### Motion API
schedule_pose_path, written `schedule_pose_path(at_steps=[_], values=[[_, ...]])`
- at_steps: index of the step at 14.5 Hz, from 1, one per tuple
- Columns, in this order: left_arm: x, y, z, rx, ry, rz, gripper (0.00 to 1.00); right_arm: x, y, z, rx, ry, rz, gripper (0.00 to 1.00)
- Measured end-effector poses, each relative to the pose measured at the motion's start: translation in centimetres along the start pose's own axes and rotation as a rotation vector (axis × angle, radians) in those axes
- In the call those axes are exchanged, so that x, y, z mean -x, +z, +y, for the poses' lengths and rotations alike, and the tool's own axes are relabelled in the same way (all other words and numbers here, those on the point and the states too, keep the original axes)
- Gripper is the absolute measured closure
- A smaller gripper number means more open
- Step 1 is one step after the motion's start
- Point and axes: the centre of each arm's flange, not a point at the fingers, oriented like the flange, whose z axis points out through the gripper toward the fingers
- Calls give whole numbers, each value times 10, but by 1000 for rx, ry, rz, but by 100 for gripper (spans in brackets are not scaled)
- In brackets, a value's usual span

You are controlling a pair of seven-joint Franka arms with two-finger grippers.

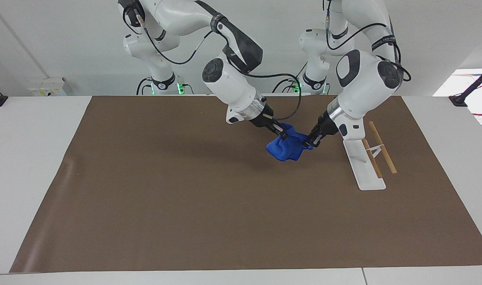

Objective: Right arm passes towel to left arm to hang
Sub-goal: 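Carry the towel with the left gripper while the right gripper withdraws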

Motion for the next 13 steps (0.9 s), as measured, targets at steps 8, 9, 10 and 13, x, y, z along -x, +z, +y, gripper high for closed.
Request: schedule_pose_path(at_steps=[8,9,10,13], values=[[1,-46,-2,63,85,199,98,-149,-67,27,300,-479,262,4],[0,-52,-2,64,105,245,98,-175,-84,35,353,-563,276,0],[1,-58,-3,60,125,290,98,-201,-103,42,403,-630,296,0],[3,-69,-6,17,215,429,98,-270,-166,69,499,-688,346,0]])
